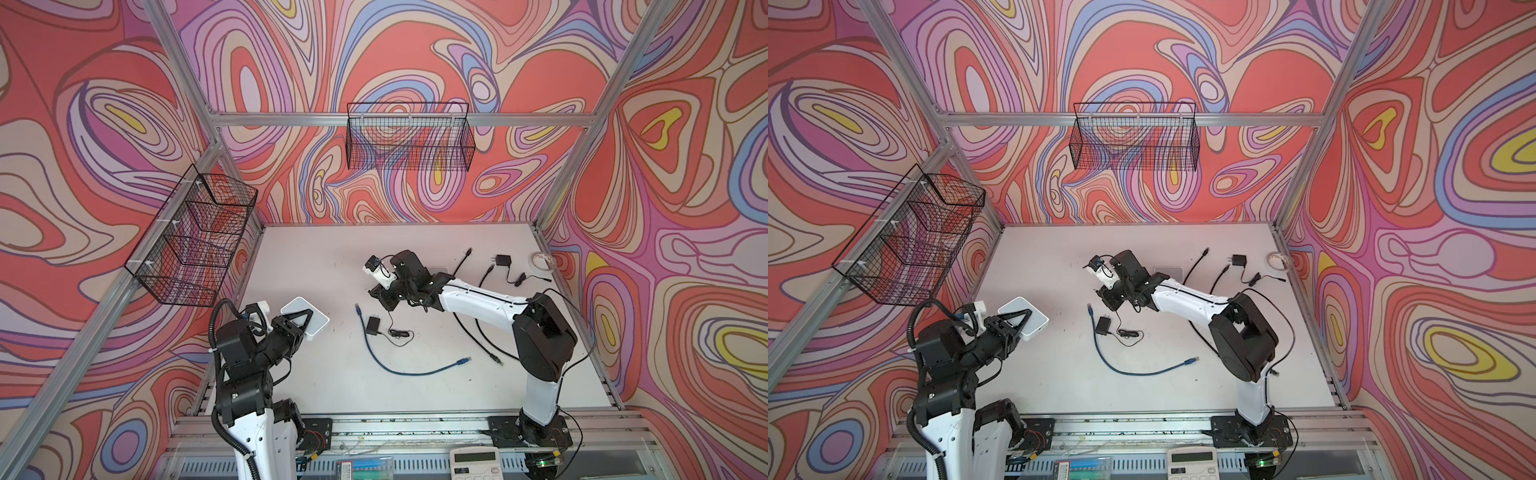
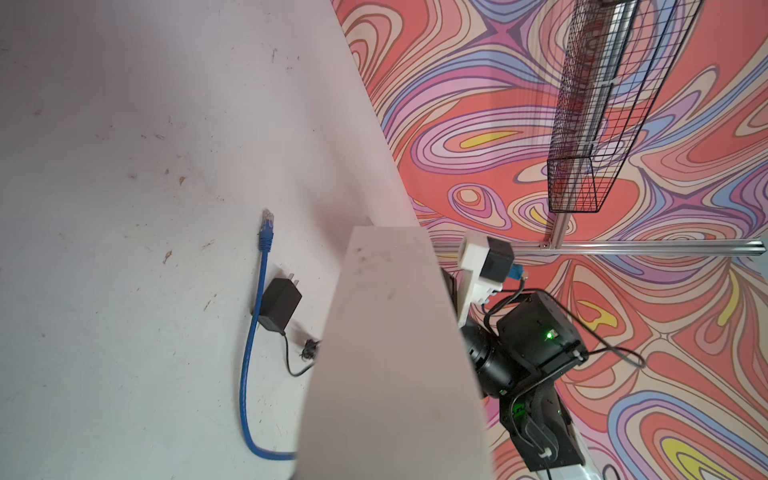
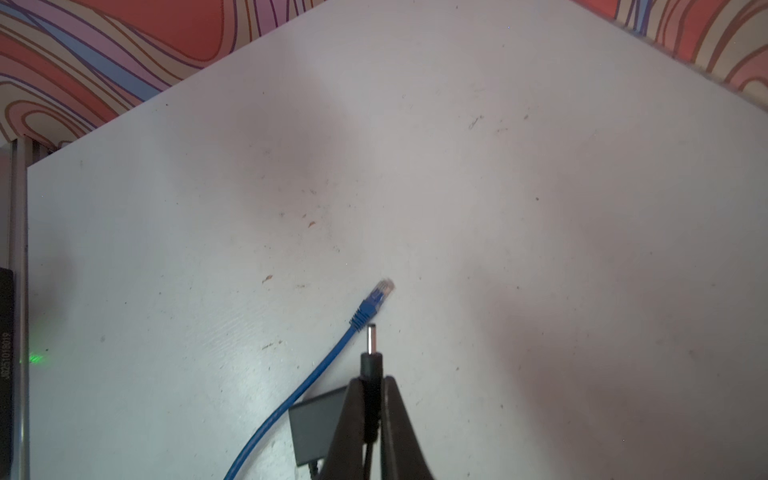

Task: Insert the plug into the switch port
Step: 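Lift the barrel plug and carry it toward the switch held by left gripper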

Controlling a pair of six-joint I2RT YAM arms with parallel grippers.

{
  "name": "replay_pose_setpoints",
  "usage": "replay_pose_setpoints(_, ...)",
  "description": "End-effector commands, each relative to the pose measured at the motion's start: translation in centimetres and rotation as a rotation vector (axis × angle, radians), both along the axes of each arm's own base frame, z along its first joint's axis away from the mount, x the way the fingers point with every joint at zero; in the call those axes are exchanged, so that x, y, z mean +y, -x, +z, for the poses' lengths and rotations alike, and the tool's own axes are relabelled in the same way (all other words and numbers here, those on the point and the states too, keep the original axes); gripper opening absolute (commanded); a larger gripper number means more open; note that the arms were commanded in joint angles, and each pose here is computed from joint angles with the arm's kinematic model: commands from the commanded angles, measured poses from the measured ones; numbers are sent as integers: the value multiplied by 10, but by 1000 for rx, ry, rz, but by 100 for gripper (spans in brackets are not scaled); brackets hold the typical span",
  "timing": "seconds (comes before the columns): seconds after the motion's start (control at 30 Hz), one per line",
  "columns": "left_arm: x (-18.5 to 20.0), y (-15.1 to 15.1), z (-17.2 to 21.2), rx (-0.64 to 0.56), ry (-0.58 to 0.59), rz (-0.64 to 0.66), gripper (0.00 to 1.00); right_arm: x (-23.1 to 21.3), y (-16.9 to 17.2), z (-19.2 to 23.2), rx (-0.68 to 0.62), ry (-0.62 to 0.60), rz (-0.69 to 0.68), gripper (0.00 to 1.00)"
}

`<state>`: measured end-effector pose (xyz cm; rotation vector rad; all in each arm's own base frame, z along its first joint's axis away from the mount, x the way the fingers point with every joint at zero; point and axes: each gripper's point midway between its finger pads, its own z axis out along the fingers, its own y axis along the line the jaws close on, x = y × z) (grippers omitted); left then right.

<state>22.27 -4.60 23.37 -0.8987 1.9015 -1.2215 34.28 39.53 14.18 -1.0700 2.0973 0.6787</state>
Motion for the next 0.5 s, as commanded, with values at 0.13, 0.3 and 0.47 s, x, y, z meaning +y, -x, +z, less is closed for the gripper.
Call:
replay_pose_setpoints(0.13, -13, -25, 13, -94, -58, -61, 0, -14, 19, 16, 78, -100, -77, 0)
replay_pose_setpoints(0.3, -27, -44, 4, -94, -73, -104, 0, -18, 35, 23, 133, -136, -68, 0)
replay_pose_setpoints(0.47, -43, -67, 4, -126, -76, -150, 0, -19, 48, 27, 168, -163, -60, 0)
